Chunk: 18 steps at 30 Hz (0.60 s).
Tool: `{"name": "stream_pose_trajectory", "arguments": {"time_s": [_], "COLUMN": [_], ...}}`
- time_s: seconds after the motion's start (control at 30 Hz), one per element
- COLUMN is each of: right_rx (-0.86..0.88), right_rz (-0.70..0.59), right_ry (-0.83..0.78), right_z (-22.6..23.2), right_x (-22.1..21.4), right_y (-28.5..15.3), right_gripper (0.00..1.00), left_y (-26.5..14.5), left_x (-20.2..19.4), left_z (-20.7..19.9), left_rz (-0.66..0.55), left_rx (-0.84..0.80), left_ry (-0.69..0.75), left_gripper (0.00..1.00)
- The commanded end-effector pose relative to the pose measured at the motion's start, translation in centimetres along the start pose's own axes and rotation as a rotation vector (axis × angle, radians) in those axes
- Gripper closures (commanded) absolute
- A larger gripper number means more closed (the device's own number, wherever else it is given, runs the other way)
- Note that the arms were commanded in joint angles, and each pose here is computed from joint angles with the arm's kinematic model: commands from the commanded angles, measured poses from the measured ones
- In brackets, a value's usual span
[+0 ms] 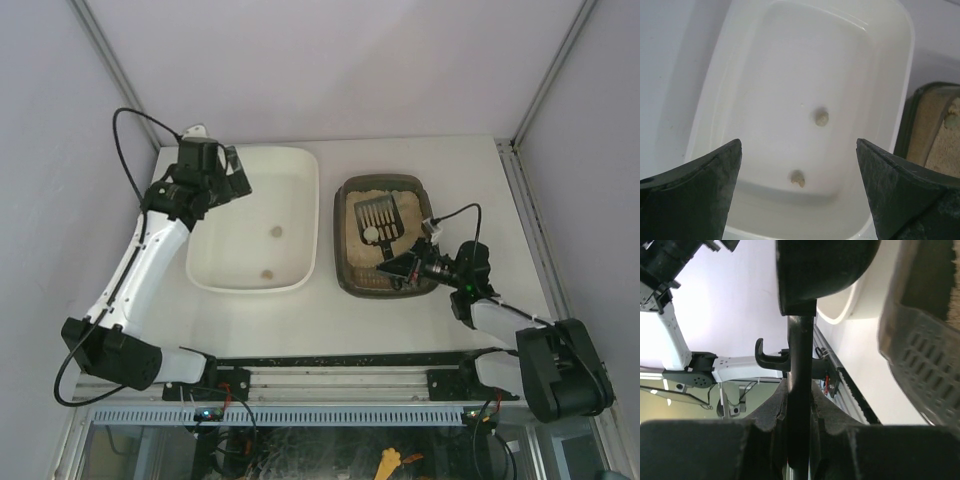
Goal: Clean the litter box
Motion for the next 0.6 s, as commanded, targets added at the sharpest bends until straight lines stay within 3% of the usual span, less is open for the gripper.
{"name": "stream_pose_trajectory", "arguments": {"time_s": [0.0, 0.17, 0.3, 0.57], "right_rx": [0.018, -0.057, -0.135, -0.55], "right_rz": [0.018, 0.047, 0.055, 0.174], "right_ry": [-0.12, -0.16, -0.183, -0.392], "right_z": [3.4, 6.4, 8.6, 9.3], "right_x": [0.7, 1.7, 3.4, 3.8], "right_y": [2.0, 5.0, 8.5, 18.1], "right_gripper": [1.0, 1.0, 1.0, 1.0], "left_y": [-0.8, -0.8, -0.8, -0.3], "left_x": [3.4, 5.8, 5.5, 3.4], "left_z": [3.2, 8.5, 11.7, 17.1], "left_rz": [-0.095, -0.108, -0.106, -0.015], "left_rx": [0.015, 0.049, 0.153, 0.259], "left_ry": [-0.15, -0.308, -0.375, -0.524], "left_gripper": [0.0, 0.0, 0.0, 0.0]}}
Point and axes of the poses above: each gripper's point midway between its finger pads, its own y axis out along the fingers, its own z axis along the line the jaws close on, x = y × z, the point moved 10 cm from there along -y, back along the fingers
